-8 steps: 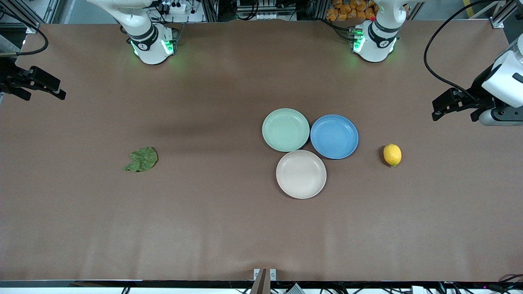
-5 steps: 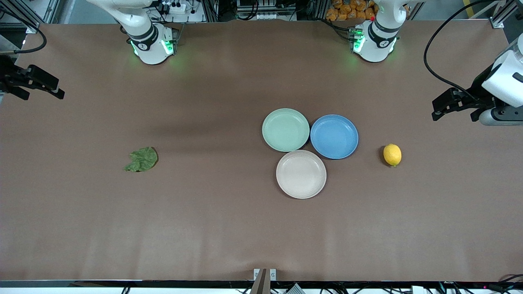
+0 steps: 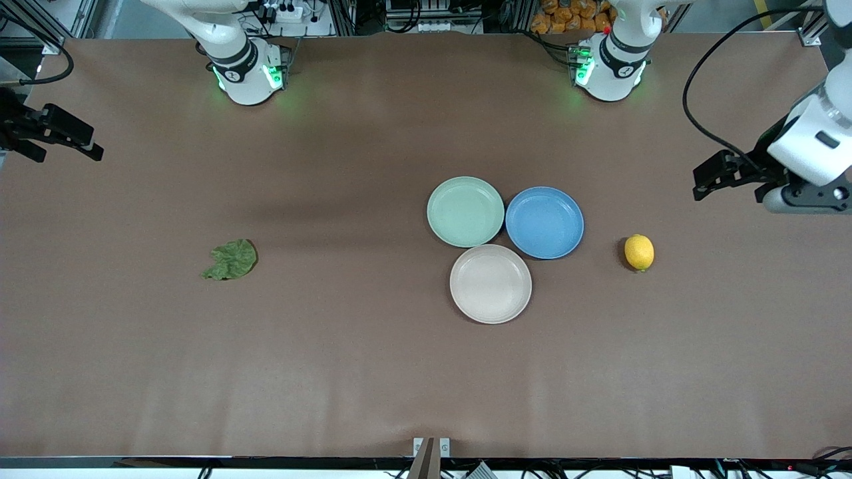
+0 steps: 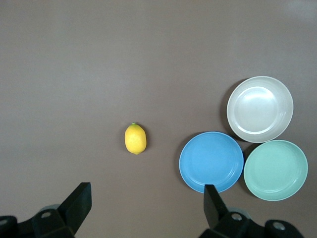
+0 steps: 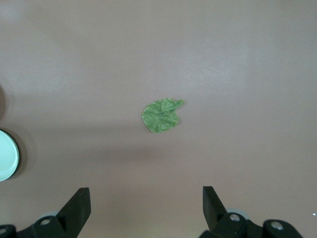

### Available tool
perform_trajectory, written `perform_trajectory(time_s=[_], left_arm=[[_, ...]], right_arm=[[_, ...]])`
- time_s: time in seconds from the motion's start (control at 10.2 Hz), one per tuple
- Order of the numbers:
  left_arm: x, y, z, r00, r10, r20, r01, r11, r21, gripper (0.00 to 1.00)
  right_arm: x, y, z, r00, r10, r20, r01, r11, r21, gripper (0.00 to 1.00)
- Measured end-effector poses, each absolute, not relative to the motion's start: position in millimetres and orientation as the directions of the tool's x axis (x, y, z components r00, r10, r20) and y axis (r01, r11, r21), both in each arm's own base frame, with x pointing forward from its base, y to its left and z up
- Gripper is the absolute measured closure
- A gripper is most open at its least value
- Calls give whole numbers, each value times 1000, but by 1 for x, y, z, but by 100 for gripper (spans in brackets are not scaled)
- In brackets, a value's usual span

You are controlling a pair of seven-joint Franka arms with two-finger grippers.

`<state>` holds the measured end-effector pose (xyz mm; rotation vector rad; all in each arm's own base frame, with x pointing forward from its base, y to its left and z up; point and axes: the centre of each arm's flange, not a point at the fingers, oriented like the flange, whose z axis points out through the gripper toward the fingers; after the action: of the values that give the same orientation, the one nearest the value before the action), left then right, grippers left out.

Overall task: Place lemon and lettuce in plates
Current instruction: 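Reach the right gripper to the lettuce while the left gripper reaches the lemon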

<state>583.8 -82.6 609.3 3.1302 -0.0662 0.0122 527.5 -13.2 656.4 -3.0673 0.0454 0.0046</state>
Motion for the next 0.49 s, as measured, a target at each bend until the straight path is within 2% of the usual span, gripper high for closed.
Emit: perform_trajectory(time_s=[0.2, 0.49], left_arm=[[595, -81, 579, 998, -41, -46, -40, -999, 15, 0], [608, -78, 539, 993, -39, -111, -38, -999, 16, 0]], right_arm=[[529, -16, 632, 998, -34, -56, -38, -996, -75, 0], [553, -19, 512, 989, -48, -142, -59, -995, -76, 0]])
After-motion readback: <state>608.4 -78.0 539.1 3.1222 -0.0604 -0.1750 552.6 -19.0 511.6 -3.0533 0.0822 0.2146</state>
